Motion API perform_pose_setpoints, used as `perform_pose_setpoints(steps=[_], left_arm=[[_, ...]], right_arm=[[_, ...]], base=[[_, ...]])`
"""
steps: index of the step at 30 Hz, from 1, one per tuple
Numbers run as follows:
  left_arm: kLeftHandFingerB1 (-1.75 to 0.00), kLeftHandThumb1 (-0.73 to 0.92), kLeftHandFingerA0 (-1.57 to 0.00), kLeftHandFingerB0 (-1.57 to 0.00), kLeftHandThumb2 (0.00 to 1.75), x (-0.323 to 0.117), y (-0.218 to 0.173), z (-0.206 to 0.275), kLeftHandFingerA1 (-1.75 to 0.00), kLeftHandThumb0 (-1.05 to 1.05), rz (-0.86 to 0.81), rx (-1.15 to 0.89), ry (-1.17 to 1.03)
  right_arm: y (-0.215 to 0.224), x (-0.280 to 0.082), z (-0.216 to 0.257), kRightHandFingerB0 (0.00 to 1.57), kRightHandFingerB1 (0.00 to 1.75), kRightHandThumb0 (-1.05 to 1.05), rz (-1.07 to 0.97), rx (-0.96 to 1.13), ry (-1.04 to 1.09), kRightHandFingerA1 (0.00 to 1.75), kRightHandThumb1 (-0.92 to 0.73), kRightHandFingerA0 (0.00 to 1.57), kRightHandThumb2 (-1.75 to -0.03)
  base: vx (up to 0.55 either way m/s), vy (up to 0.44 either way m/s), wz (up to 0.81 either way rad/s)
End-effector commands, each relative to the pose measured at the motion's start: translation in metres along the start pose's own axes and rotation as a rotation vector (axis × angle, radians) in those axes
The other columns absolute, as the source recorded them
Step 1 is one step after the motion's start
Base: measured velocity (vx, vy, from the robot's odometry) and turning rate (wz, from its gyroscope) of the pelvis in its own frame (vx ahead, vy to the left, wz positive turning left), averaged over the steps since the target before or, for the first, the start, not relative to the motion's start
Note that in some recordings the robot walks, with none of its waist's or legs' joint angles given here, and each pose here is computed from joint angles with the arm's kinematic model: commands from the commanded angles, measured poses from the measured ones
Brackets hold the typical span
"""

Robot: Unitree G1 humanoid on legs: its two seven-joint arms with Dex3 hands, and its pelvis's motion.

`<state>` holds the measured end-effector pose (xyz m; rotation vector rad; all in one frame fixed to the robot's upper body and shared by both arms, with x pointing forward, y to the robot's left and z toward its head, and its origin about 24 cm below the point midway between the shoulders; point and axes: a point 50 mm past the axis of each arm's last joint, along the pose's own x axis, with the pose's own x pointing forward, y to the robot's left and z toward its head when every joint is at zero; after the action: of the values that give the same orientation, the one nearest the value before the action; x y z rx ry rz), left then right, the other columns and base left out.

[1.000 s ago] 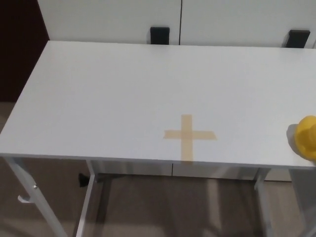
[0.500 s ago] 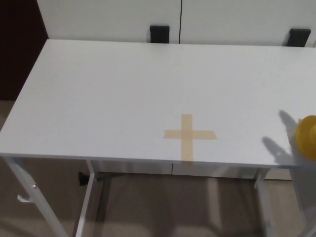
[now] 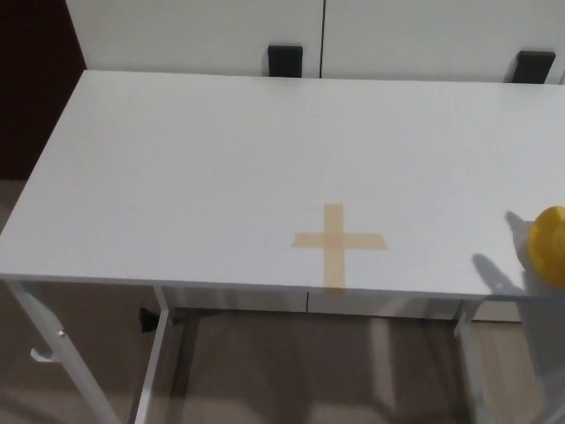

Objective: The robot uses its right hand to push the yellow duck toy to the center of the white desk.

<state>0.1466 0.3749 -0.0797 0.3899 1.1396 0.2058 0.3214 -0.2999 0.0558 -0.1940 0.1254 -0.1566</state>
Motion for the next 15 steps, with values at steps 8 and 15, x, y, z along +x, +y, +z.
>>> perform_pose_setpoints(steps=[8, 15], left_arm=[[-0.79, 0.55, -0.6, -0.74, 0.8, -0.001, 0.001, -0.004, -0.92, -0.3, -0.001, -0.004, 0.029], [-0.85, 0.52, -0.55, -0.76, 0.9, 0.0, 0.0, -0.004, -0.91, -0.24, -0.007, 0.023, 0.023]], right_arm=[[0.019, -0.005, -0.023, 0.13, 0.32, -0.86, -0.022, 0.063, 0.042, 0.42, -0.92, 0.24, -0.76], [0.043, -0.003, -0.022, 0.2, 0.33, -0.86, -0.011, 0.135, 0.013, 0.41, -0.92, 0.28, -0.74]], base=[[0.0, 0.0, 0.0], [0.0, 0.0, 0.0]])
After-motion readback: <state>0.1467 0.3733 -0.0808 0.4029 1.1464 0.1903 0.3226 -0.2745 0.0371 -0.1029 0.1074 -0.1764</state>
